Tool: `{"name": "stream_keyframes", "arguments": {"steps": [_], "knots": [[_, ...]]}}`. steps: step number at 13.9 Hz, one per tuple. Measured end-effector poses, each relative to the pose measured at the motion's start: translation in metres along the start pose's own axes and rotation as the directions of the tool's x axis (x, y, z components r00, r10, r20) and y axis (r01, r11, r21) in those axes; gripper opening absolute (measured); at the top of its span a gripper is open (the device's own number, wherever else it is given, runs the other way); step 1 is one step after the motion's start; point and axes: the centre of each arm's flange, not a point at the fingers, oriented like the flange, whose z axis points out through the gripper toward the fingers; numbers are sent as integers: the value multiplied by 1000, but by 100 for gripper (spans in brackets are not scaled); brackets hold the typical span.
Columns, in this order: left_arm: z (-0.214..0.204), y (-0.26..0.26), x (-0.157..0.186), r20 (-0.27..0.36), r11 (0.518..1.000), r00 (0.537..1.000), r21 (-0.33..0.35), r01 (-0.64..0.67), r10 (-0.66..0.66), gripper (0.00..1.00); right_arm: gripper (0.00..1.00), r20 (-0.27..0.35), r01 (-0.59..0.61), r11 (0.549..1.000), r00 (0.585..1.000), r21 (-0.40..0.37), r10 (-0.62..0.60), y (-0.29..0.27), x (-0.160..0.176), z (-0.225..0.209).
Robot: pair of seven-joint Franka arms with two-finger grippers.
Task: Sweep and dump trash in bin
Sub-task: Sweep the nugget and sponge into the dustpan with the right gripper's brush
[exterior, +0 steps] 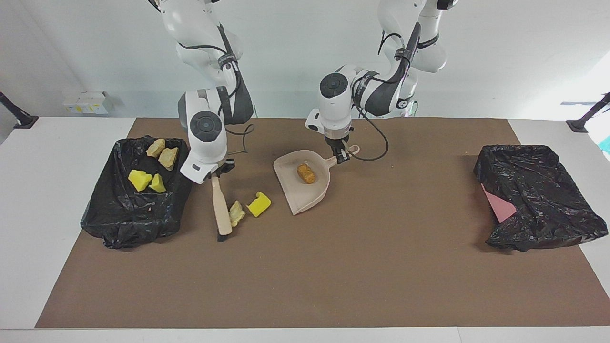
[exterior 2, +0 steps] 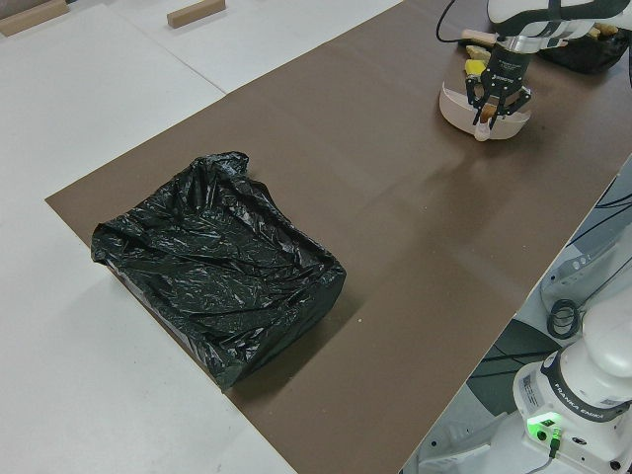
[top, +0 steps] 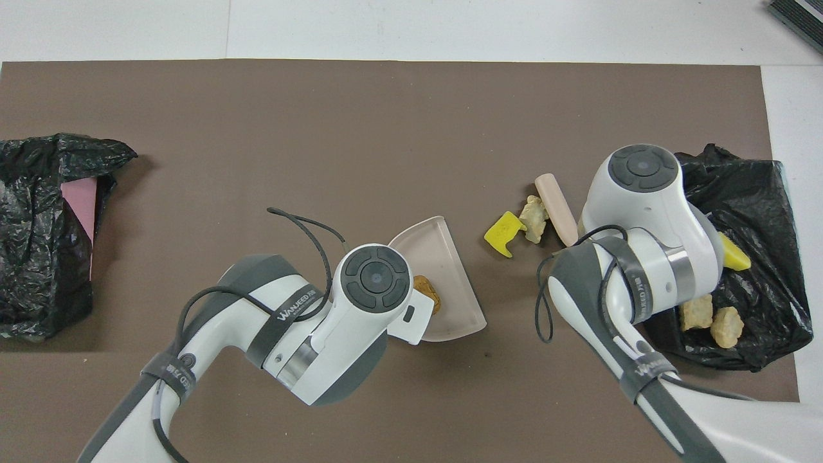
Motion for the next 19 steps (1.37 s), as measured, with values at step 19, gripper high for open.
{"name": "stream_keyframes", "arguments": {"steps": [19], "knots": [[2, -104, -61, -82, 999, 997, 35, -9, 12, 31, 26, -25, -147, 982, 988, 117, 151, -161, -34, -68]]}}
